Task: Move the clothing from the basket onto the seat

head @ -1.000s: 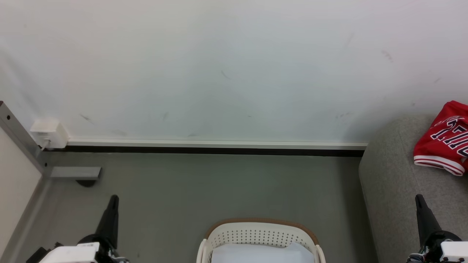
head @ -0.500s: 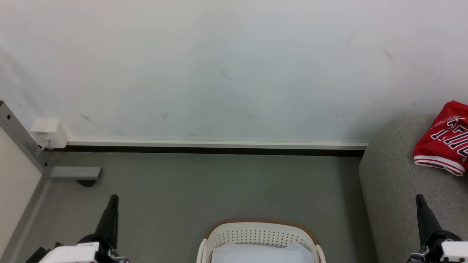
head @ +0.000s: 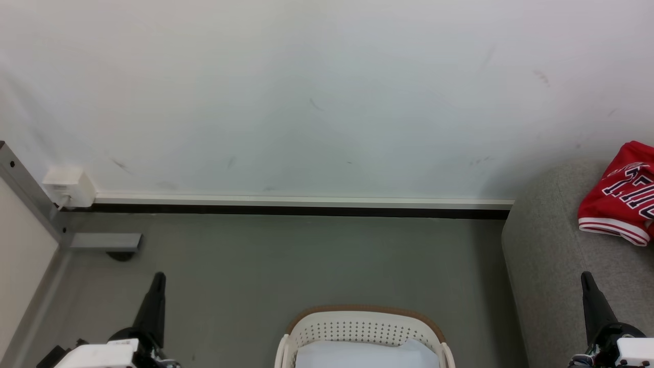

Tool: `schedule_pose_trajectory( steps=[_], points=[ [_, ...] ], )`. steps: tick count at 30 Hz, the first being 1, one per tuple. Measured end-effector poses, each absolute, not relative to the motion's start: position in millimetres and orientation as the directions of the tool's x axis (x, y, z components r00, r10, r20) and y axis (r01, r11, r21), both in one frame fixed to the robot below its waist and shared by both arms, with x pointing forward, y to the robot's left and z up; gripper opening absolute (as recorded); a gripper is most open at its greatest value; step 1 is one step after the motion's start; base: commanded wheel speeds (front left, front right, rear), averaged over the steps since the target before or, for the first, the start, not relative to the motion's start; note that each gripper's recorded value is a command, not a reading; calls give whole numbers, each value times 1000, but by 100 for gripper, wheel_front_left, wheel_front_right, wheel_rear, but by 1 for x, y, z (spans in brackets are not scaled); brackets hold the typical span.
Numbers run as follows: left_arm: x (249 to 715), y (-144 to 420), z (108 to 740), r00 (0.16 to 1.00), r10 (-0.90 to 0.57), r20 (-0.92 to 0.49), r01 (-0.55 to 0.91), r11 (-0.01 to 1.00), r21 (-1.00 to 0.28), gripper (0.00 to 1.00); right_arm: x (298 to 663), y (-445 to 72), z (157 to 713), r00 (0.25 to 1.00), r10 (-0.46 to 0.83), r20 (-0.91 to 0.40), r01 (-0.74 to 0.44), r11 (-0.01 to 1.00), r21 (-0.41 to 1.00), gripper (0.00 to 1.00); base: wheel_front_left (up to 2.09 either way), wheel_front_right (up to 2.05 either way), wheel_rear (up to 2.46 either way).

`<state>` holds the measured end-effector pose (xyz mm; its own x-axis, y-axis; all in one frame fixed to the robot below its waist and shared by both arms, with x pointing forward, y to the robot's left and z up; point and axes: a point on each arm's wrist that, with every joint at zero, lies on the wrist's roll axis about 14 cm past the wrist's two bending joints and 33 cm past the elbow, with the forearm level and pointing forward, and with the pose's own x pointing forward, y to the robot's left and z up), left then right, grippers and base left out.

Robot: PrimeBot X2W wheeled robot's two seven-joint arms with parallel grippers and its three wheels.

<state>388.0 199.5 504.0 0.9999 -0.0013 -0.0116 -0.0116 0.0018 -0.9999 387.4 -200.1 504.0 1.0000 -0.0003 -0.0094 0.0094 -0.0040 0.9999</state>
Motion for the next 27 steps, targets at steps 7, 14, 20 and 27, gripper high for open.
schedule_pose_trajectory(
  steps=[7, 14, 20, 27],
  points=[
    [388, 199, 504, 1000, -1, -12, -12, 2, -1000, 0, 387, -200, 504, 1000, 0, -9, 9, -4, 1000, 0, 0, 0, 0],
    [388, 199, 504, 1000, -1, -11, -11, 2, -1000, 0, 387, -200, 504, 1000, -1, -9, 9, -4, 1000, 0, 0, 0, 0],
    [388, 199, 504, 1000, -1, -12, -12, 2, -1000, 0, 387, -200, 504, 1000, -1, -9, 9, -4, 1000, 0, 0, 0, 0],
    [388, 199, 504, 1000, -1, -11, -11, 2, -1000, 0, 387, -200, 504, 1000, -1, -9, 9, -4, 1000, 0, 0, 0, 0]
  ],
)
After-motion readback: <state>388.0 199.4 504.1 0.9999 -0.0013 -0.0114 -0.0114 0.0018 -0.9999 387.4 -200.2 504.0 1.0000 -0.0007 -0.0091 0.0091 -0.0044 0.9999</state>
